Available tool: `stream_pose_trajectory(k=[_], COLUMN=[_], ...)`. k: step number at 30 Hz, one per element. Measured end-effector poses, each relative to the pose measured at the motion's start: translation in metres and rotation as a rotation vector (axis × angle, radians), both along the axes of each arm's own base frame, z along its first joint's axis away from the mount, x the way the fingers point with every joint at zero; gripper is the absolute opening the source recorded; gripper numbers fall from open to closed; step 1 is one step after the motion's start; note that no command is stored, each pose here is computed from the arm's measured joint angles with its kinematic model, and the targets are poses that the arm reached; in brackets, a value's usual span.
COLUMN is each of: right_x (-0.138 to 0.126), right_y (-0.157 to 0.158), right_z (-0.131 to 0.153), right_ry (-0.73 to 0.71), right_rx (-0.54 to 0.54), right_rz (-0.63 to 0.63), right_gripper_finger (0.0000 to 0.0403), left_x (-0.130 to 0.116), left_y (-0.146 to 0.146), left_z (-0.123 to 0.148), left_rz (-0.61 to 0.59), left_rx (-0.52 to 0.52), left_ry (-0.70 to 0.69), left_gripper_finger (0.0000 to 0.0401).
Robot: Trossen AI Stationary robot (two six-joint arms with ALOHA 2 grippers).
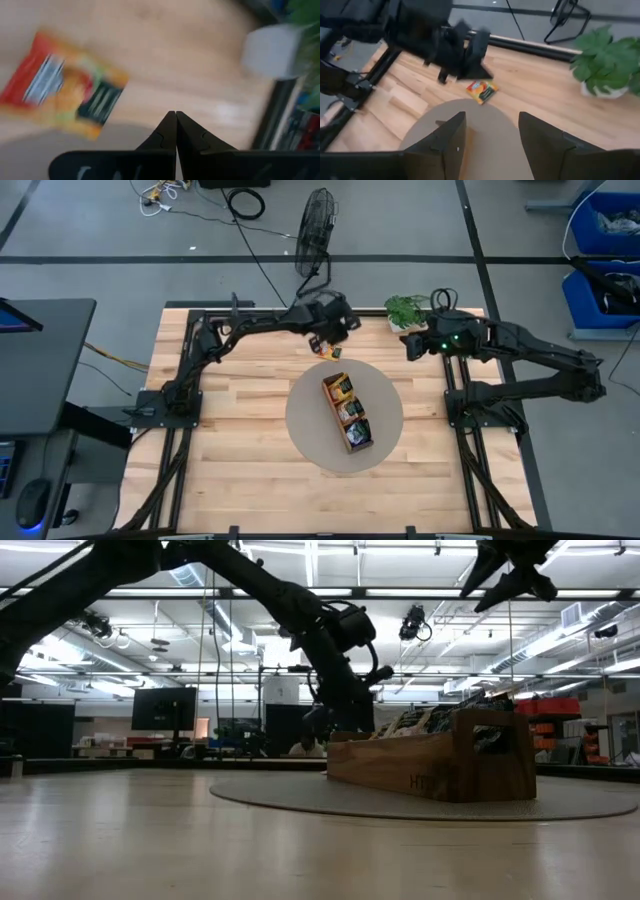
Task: Pick & Place Tea
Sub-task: Put the orange tea bag into the left section of the wooden organizer
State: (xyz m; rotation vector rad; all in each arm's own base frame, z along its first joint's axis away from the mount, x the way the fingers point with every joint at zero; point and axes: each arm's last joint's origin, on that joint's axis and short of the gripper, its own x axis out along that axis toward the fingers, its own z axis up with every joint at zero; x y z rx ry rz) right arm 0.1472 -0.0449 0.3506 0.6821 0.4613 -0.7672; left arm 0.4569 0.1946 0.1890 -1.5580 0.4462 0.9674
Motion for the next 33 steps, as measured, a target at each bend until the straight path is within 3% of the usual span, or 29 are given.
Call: stream_pose_trajectory(k=[6, 11, 17, 19, 23, 28, 33], right_x=[-0.004, -0.006, -0.006, -0.006, -0.006, -0.007, -0.007], right_y=[-0.003, -0.005, -0.005, -0.004, -0.005, -0.008, -0.011], right_z=[0.001, -0.001, -0.002, -0.002, -0.002, -0.002, -0.001], right_ry=[0.035, 0.071, 0.088, 0.091, 0.113, 0.114, 0.098], right_rx=[-0.04, -0.054, -0.046, -0.048, -0.082, -0.081, -0.087], right_rz=[0.042, 0.09, 0.116, 0.131, 0.144, 0.125, 0.107], right_gripper_finger=[0.019, 0.019, 0.019, 0.019, 0.019, 0.019, 0.019], left_x=[-0.004, -0.003, -0.018, -0.019, -0.018, -0.036, -0.038], left_y=[-0.017, -0.012, -0.012, -0.012, -0.011, -0.017, -0.02], left_z=[-0.032, -0.041, -0.049, -0.049, -0.049, -0.052, -0.052], left_rz=[0.079, 0.128, 0.131, 0.133, 0.102, 0.044, -0.04], left_rx=[-0.126, -0.109, -0.11, -0.109, -0.074, -0.108, -0.082], left_ry=[0.059, 0.051, 0.229, 0.232, 0.237, 0.445, 0.495], left_gripper_finger=[0.0001, 0.0001, 0.0001, 0.0001, 0.0001, 0.0001, 0.0001])
